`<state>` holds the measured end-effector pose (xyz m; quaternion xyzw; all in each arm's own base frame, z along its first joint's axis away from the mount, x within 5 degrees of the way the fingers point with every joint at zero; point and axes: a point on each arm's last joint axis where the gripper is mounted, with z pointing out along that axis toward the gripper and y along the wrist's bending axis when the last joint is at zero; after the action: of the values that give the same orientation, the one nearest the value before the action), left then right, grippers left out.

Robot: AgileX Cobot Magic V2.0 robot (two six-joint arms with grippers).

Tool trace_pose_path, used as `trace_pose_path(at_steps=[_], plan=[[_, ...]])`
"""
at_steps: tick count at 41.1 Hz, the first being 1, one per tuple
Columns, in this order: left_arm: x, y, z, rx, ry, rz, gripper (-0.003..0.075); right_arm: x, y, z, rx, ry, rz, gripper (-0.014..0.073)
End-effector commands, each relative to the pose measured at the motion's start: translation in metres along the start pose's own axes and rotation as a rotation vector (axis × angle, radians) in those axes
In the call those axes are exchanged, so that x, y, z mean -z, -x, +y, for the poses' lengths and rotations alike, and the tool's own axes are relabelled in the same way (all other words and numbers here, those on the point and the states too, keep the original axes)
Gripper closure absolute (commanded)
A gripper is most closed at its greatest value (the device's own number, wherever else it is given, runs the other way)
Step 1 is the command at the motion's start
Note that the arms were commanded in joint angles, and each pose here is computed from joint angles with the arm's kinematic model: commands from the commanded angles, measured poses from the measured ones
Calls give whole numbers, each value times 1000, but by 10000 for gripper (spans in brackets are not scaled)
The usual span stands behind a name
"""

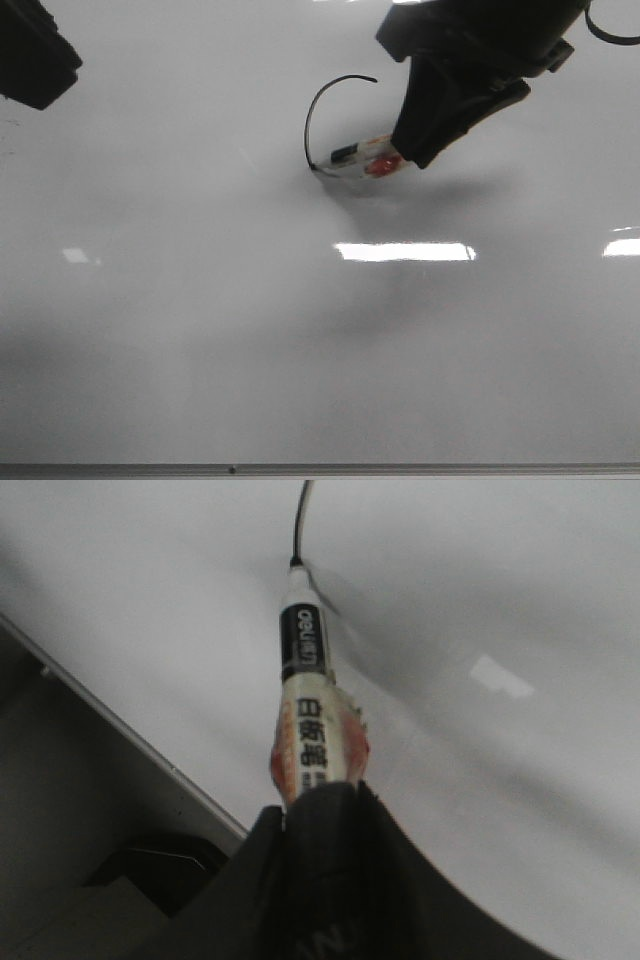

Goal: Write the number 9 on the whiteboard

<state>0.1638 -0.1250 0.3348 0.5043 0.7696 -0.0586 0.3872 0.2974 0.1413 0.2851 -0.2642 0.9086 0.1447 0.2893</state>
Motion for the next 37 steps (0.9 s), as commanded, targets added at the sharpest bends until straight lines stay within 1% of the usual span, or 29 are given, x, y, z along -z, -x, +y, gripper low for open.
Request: trace_pose_path(at_steps=[1, 5, 7, 10, 15, 21, 25, 28, 32, 37], plan=[[10, 12, 5, 19, 50, -98, 319, 30, 12, -18, -8, -110, -120, 655], [10, 12, 5, 19, 50, -98, 319, 47, 16, -25, -20, -148, -180, 655], [10, 12, 5, 19, 50, -98, 319, 58, 19, -25, -18, -162, -225, 655], [10, 12, 5, 19, 50, -98, 320, 67, 22, -24, -11, -167, -253, 655], [10, 12, 5, 19, 50, -98, 320, 69, 24, -23, -9, -168, -260, 655], [10, 12, 5, 19, 50, -98, 320, 66, 21, -23, -11, -158, -227, 655], [10, 12, 5, 19, 50, -98, 320, 60, 15, -23, -16, -147, -186, 655], [10, 12, 5, 19, 50, -98, 320, 46, 5, -24, -26, -132, -118, 655], [10, 12, 5, 19, 50, -98, 320, 18, -18, -25, -45, -108, -9, 655], [11, 12, 6, 19, 54, -104, 319, -19, -49, -17, -38, -72, 124, 655]])
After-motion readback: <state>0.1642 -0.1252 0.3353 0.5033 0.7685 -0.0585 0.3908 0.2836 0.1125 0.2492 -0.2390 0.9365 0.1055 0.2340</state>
